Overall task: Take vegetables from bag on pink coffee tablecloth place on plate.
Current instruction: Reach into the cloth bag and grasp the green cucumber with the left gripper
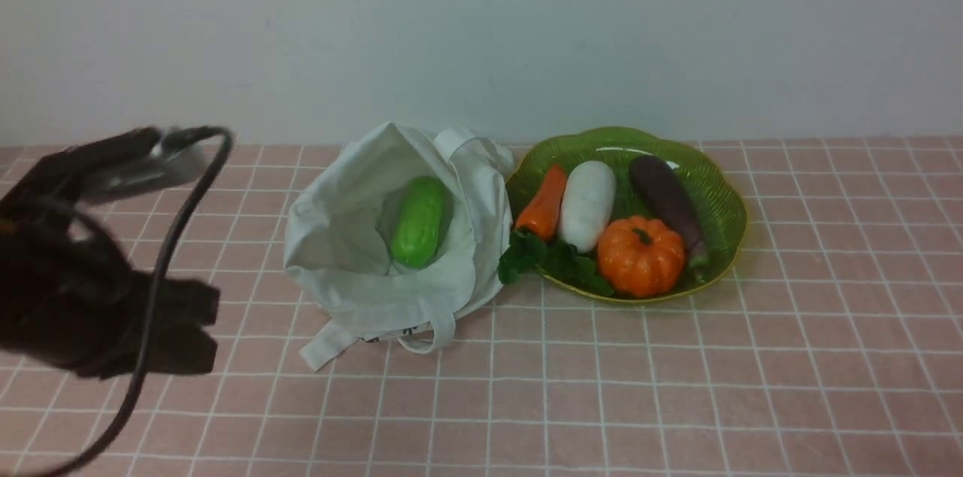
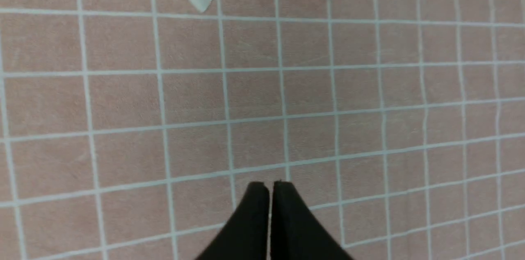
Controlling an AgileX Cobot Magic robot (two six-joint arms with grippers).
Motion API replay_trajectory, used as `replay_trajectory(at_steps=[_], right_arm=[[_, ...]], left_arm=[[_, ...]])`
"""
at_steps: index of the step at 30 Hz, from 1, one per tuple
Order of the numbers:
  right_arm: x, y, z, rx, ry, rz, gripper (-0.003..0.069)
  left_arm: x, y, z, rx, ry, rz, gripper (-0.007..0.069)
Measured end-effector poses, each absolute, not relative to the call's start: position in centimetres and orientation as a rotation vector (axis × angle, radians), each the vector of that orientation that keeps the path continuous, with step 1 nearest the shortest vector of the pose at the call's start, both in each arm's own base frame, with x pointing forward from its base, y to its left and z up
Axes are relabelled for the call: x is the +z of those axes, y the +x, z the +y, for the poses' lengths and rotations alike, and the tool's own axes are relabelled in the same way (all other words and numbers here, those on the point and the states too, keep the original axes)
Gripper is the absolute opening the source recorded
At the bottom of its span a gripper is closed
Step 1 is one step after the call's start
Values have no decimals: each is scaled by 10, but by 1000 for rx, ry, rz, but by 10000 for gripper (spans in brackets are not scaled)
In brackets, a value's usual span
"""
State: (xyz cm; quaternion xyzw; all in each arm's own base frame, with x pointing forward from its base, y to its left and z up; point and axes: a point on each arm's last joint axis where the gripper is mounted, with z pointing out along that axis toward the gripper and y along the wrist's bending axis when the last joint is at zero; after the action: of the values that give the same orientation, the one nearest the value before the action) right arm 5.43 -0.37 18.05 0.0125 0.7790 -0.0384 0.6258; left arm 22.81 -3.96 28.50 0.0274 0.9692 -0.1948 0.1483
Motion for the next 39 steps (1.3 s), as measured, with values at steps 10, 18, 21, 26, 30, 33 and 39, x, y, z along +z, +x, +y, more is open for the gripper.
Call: replay_trajectory(at_steps=[10,18,21,26,30,33,39], right_arm=[[180,54,-4,-88,29,1787,-15],[180,54,-4,-88,29,1787,-15],[180,54,-4,-88,29,1787,-15],[180,54,-4,-88,29,1787,-15],[180,54,-4,-88,29,1787,-15],[180,54,-4,-88,29,1787,-15],[180,54,-4,-88,29,1787,-15]], left_arm=[[276,317,-137,-488,395,2827,15],[248,354,-173,-463,436,2754,154],[228,379,-178,-414,417,2699,283],[203,404,-177,-346,401,2625,429],[194,414,-177,-292,421,2555,449],[193,417,-177,-275,430,2533,450],[188,419,-174,-184,508,2519,450]])
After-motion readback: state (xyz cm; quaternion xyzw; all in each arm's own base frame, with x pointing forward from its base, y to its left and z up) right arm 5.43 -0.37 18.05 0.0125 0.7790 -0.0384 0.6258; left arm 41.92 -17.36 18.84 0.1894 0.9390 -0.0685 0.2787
